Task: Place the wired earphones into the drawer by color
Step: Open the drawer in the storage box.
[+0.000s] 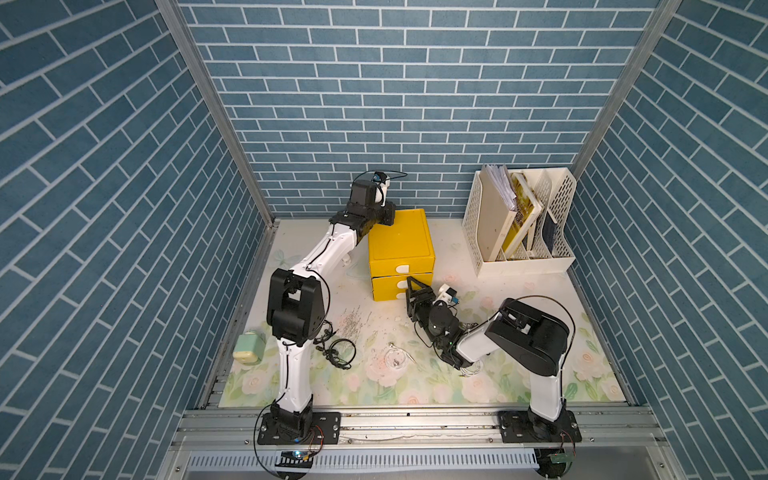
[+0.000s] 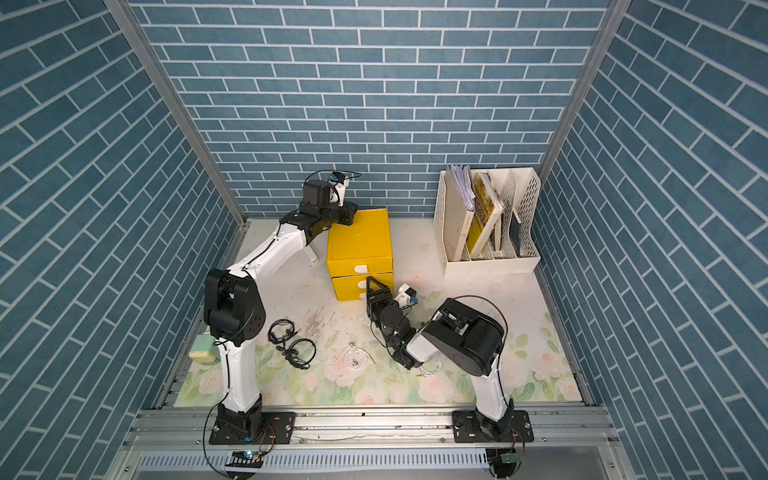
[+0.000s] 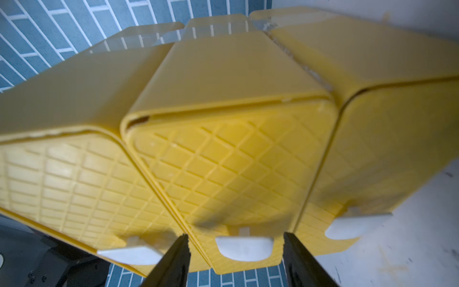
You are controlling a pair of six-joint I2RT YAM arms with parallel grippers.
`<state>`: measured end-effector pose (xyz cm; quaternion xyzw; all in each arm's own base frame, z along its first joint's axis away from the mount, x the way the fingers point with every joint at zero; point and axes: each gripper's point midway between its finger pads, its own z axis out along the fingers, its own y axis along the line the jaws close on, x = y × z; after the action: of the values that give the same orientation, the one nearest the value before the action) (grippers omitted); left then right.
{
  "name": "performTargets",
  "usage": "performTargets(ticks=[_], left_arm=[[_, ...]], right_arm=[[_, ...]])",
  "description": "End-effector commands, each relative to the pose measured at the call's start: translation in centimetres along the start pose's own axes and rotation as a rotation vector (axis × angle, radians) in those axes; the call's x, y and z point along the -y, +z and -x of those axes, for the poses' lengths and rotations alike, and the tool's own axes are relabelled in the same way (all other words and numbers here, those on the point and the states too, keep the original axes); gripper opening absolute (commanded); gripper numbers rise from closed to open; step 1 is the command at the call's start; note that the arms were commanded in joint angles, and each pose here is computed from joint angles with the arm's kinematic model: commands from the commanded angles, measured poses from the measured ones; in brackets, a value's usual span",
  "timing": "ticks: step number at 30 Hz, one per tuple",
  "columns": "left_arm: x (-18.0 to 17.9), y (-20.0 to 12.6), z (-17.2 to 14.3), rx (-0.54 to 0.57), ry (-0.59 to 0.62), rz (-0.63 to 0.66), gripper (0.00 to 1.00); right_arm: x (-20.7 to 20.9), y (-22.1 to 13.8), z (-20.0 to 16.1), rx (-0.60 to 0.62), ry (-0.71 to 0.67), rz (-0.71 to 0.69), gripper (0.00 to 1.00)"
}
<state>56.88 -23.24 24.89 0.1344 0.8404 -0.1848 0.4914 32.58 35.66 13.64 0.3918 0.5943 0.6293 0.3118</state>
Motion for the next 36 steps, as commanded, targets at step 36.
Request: performTargets(ticks=[36], left_arm=[[-1.9, 1.0, -9.5, -0.301, -0.056, 0.050, 0.26]], right_arm=[[1.1, 2.1, 0.3, -0.017, 0.032, -0.020, 0.25]])
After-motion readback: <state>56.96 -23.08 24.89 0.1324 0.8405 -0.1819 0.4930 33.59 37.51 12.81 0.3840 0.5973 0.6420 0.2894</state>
